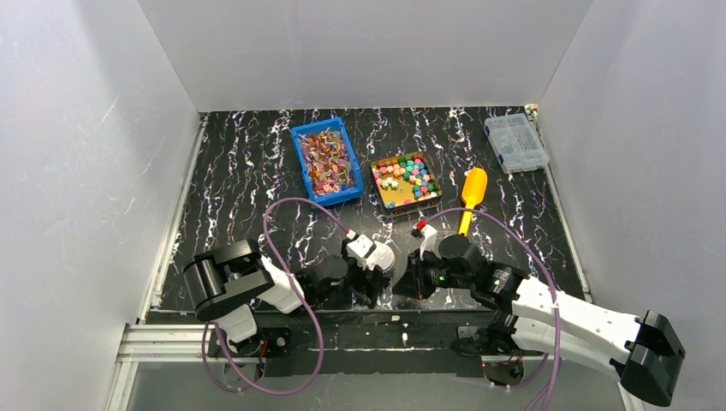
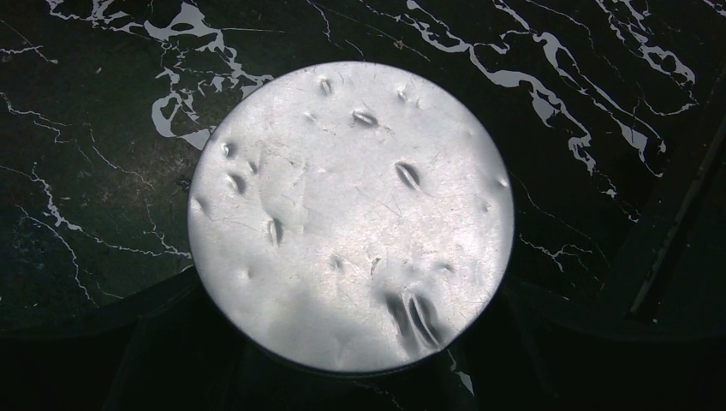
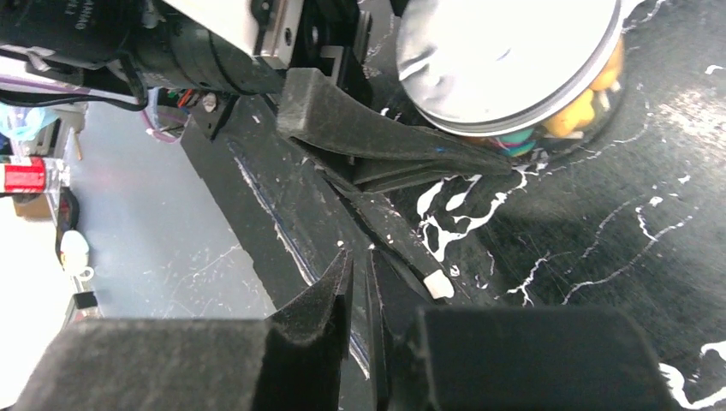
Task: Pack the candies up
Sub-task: Screw the bottle lid onto the packing bottle.
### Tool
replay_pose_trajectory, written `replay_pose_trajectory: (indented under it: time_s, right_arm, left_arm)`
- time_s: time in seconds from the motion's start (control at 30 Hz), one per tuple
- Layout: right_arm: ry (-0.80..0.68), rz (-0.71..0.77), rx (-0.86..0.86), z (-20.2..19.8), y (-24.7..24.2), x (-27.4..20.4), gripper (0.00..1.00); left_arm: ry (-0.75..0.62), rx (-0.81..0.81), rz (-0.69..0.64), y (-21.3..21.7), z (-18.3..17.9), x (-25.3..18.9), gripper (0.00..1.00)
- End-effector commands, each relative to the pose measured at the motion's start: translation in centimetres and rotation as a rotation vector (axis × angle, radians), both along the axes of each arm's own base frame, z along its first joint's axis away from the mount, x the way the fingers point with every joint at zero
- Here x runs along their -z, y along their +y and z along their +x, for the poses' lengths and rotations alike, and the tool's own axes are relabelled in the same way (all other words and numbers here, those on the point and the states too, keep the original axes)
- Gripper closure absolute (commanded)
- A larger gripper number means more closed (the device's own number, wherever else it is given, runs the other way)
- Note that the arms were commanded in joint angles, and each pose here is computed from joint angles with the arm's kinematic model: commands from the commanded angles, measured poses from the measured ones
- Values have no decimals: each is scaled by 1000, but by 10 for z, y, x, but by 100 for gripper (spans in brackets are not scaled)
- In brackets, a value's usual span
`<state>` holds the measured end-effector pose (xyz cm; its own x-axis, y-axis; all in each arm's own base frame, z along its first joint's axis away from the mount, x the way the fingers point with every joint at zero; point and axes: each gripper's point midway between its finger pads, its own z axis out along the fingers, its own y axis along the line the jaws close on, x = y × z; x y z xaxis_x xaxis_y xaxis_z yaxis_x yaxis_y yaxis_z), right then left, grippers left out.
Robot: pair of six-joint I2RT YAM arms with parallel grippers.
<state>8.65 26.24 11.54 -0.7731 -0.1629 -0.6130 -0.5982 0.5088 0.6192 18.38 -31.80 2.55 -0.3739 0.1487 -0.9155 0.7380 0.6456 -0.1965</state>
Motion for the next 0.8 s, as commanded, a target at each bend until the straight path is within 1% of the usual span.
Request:
replay_pose_trajectory:
  time_s: [0.0, 0.1, 0.17, 0.33, 0.47, 0.63, 0.67, 0.7, 0.77]
  right_arm:
    - [-40, -17, 47, 12, 0, -15, 80]
    - [-59, -13, 63, 17, 1, -20, 76]
    - [-75, -6, 74, 21, 3, -24, 71]
    - [-106, -38, 104, 30, 0, -27, 67]
    - [-117, -66, 120, 34, -3, -25, 64]
    - [-139, -83, 131, 38, -6, -29, 63]
    - [-143, -85, 133, 38, -7, -31, 62]
    - [-147, -87, 134, 39, -7, -32, 62]
    - [-152, -90, 140, 39, -9, -33, 62]
  left_arm:
    - [48, -35, 129, 22, -2, 23, 65]
    - [48, -30, 163, 22, -1, 20, 64]
    - [59, -23, 208, 24, -2, 21, 62]
    - [60, -39, 237, 28, 0, 15, 45]
    - [71, -20, 286, 28, -1, 16, 38]
    - [93, -9, 296, 26, -3, 13, 31]
    - [100, -8, 294, 26, -4, 12, 16]
    - [107, -8, 292, 26, -5, 12, 3]
    - [113, -4, 295, 27, -7, 12, 2]
